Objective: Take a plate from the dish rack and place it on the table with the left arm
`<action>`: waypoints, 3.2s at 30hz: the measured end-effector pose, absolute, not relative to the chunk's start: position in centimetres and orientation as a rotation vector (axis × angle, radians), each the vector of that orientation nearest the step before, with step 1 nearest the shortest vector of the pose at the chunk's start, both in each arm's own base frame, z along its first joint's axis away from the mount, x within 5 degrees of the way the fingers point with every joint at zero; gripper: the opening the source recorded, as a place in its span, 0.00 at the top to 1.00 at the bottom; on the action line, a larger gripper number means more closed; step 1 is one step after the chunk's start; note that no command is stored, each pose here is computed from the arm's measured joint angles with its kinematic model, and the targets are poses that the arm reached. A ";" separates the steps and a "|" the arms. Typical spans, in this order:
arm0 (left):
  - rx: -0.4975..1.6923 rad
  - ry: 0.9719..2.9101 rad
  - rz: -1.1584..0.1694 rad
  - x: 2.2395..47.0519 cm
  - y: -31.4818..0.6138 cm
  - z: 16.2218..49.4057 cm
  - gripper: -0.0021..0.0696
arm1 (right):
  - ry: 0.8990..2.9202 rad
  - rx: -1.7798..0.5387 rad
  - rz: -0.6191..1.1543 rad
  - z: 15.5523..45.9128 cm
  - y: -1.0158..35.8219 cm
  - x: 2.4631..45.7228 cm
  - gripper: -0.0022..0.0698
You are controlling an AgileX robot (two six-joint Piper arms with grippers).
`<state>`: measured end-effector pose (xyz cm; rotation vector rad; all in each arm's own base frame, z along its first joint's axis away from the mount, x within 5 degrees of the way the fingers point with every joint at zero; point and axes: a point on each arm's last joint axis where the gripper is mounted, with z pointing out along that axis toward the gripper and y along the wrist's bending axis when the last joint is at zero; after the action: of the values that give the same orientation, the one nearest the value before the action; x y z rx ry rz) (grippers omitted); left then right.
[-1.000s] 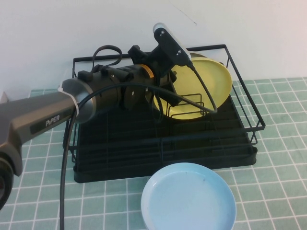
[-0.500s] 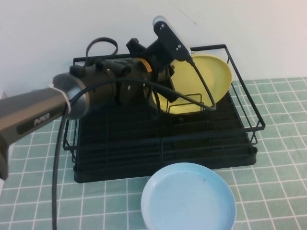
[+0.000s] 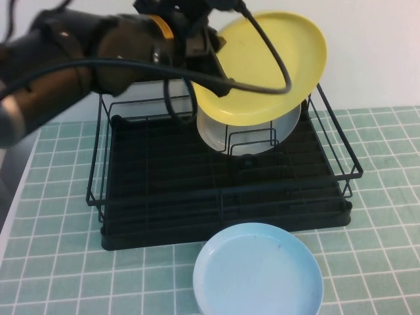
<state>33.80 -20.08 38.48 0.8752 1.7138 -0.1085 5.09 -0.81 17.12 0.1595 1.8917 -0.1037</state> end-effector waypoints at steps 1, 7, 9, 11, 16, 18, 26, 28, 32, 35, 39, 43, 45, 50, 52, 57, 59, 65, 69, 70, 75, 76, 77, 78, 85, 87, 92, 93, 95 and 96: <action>0.861 1.723 -0.124 33.2 -19.8 39.1 0.90 | 1.892 0.159 -0.104 17.1 -0.8 5.1 0.97; 0.767 1.833 -0.222 29.9 -17.9 41.9 0.90 | 1.892 0.159 -0.104 17.1 -0.8 5.1 0.97; 0.737 1.898 -0.254 29.2 -17.5 42.0 0.90 | 1.892 0.159 -0.104 17.1 -0.8 5.1 0.97; 0.727 2.005 -0.281 28.5 -17.2 41.5 0.90 | 1.892 0.159 -0.104 17.1 -0.8 5.1 0.97; 0.784 2.311 -0.354 27.0 -17.0 39.3 0.90 | 1.892 0.159 -0.104 17.1 -0.8 5.1 0.97; 0.796 2.379 -0.421 26.4 -17.3 38.8 0.90 | 1.892 0.159 -0.104 17.1 -0.8 5.1 0.97; 0.744 2.488 -0.740 25.3 -18.9 35.6 0.90 | 1.892 0.159 -0.104 17.1 -0.8 5.1 0.97; 0.710 2.510 -0.747 25.3 -18.9 34.5 0.90 | 1.892 0.159 -0.104 17.1 -0.8 5.1 0.97; 0.615 2.551 -0.757 25.3 -18.8 31.7 0.90 | 1.892 0.159 -0.104 17.1 -0.8 5.1 0.97; 0.553 2.572 -0.739 25.2 -18.5 29.4 0.90 | 1.892 0.159 -0.104 17.1 -0.8 5.1 0.97; 0.455 2.570 -0.727 25.1 -18.1 27.0 0.90 | 1.892 0.159 -0.104 17.1 -0.8 5.1 0.97; 0.374 2.566 -0.726 25.0 -17.7 25.4 0.90 | 1.892 0.159 -0.104 17.1 -0.8 5.1 0.97; 0.358 2.575 -0.721 25.0 -17.7 24.9 0.90 | 1.892 0.159 -0.104 17.1 -0.8 5.1 0.97; 0.350 2.604 -0.718 25.2 -17.9 24.0 0.90 | 1.892 0.159 -0.104 17.1 -0.8 5.1 0.97; 0.350 2.607 -0.718 25.2 -17.9 23.8 0.90 | 1.892 0.159 -0.104 17.1 -0.8 5.1 0.97; 0.369 2.619 -0.719 25.1 -17.9 23.8 0.80 | 1.892 0.159 -0.104 17.1 -0.8 5.1 0.97; 0.375 2.627 -0.721 25.0 -17.9 23.7 0.68 | 1.892 0.159 -0.104 17.1 -0.8 5.1 0.97; 0.420 2.623 -0.683 25.0 -17.7 23.6 0.36 | 1.892 0.159 -0.104 17.1 -0.8 5.1 0.97; 0.470 2.569 -0.640 24.7 -17.3 24.8 0.31 | 1.892 0.159 -0.104 17.1 -0.8 5.1 0.97; 0.482 2.543 -0.629 24.6 -17.1 25.4 0.30 | 1.892 0.159 -0.104 17.1 -0.8 5.1 0.97; 0.528 2.370 -0.590 23.1 -15.8 29.3 0.36 | 1.892 0.159 -0.104 17.1 -0.8 5.1 0.97; 0.541 2.330 -0.577 22.6 -15.4 30.2 0.41 | 1.892 0.159 -0.104 17.1 -0.8 5.1 0.97; 0.555 2.291 -0.562 22.1 -15.0 31.1 0.48 | 1.892 0.159 -0.104 17.1 -0.8 5.1 0.97; 0.566 2.258 -0.550 21.7 -14.6 31.8 0.56 | 1.892 0.159 -0.104 17.1 -0.8 5.1 0.97; 0.643 2.003 -0.455 17.1 -11.4 37.2 0.94 | 1.892 0.159 -0.104 17.1 -0.8 5.1 0.97; 0.643 1.943 -0.448 15.6 -10.5 38.4 0.96 | 1.892 0.159 -0.104 17.1 -0.8 5.1 0.97; 0.654 1.852 -0.434 11.8 -8.3 40.3 0.97 | 1.892 0.162 -0.105 17.1 -0.8 5.1 0.97; 0.663 1.849 -0.424 11.3 -7.9 40.4 0.97 | 1.892 0.162 -0.105 17.1 -0.8 5.1 0.97; 0.678 1.848 -0.412 10.1 -7.2 40.6 0.97 | 1.892 0.162 -0.105 17.1 -0.8 5.1 0.97; 0.682 1.845 -0.411 9.6 -6.9 40.7 0.97 | 1.892 0.162 -0.105 17.1 -0.8 5.1 0.97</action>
<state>9.59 -6.94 40.67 0.6820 1.8453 -0.4108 5.09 -0.82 17.12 0.1616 1.8916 -0.1052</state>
